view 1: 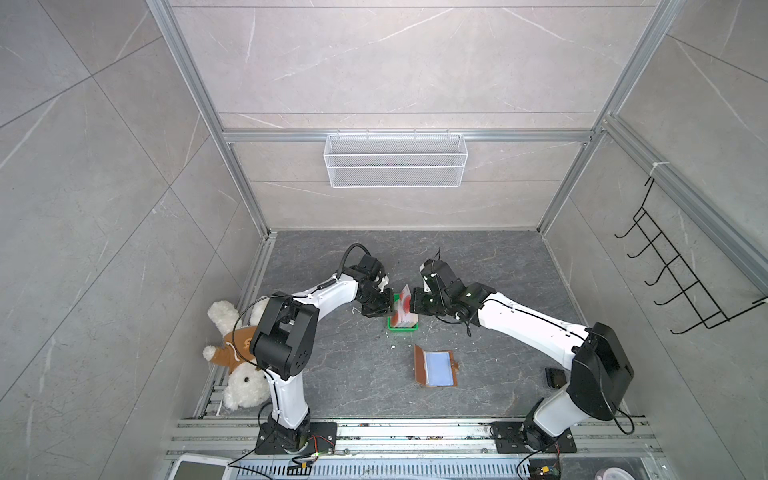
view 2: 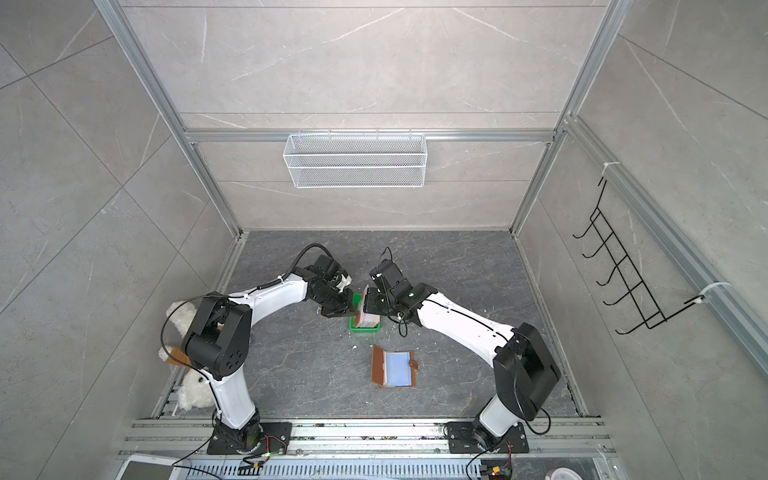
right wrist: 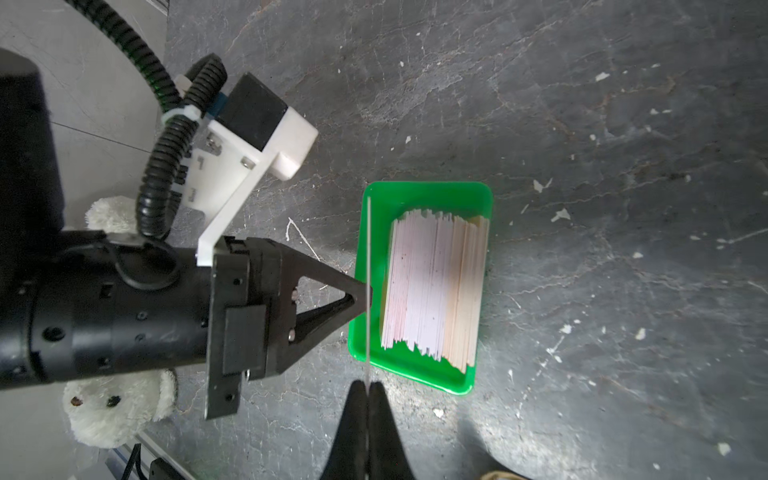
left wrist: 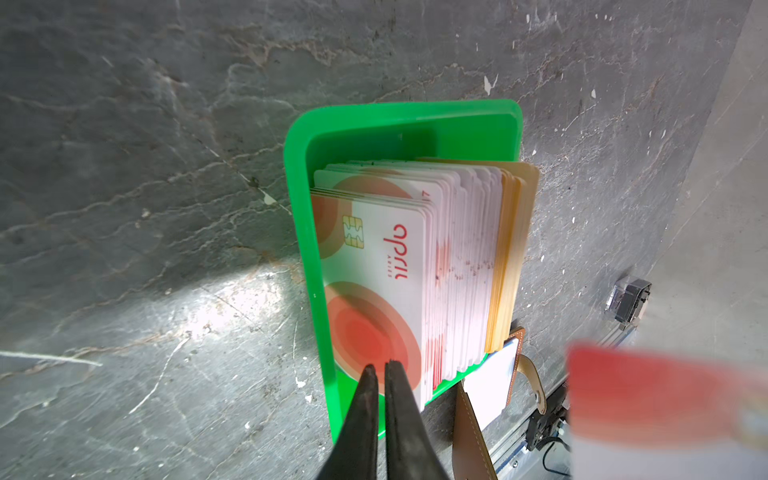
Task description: Put the credit cards into the card holder
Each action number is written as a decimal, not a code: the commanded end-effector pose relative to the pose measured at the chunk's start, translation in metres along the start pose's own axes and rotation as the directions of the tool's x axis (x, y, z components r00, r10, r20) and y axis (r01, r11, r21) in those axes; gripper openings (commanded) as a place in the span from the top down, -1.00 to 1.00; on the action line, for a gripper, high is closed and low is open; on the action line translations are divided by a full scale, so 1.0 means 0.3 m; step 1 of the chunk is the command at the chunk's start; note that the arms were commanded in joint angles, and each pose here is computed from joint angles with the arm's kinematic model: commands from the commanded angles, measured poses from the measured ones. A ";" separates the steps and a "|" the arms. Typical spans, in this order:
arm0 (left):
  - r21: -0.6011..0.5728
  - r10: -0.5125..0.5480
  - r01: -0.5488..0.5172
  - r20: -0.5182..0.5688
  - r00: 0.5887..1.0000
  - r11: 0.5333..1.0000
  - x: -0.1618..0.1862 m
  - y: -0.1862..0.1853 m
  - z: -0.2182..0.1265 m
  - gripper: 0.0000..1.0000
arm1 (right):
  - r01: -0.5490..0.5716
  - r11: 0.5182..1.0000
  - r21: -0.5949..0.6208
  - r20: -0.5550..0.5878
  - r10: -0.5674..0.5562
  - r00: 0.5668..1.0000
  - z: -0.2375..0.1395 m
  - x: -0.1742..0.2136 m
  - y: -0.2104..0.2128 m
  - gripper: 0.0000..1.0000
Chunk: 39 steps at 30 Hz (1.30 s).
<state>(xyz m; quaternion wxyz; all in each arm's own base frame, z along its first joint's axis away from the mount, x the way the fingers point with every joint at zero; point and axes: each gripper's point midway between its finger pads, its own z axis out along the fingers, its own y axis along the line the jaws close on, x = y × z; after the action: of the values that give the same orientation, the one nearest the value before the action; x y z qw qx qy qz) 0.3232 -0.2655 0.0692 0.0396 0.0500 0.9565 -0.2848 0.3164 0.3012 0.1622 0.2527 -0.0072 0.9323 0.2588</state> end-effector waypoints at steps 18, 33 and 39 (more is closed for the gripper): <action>0.256 0.095 -0.166 0.267 0.959 0.952 0.159 -0.256 -0.237 0.52 | 0.033 0.996 -0.081 0.140 -0.021 0.990 -0.288 0.142 -0.152 1.00; 0.551 0.053 -0.280 0.392 0.918 0.786 0.277 -0.413 -0.298 0.39 | -0.023 0.955 -0.297 0.269 0.107 0.957 -0.450 0.187 -0.150 1.00; 0.642 0.042 -0.325 0.415 0.909 0.694 0.286 -0.487 -0.307 0.36 | -0.036 0.937 -0.347 0.329 0.157 0.931 -0.520 0.176 -0.157 1.00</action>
<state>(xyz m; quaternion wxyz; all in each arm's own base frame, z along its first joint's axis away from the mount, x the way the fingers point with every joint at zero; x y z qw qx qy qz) 0.2188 -0.3139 0.1724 0.1946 0.0746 0.8019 -0.5599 0.2038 0.1950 0.2241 0.3857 0.0233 0.8269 0.4086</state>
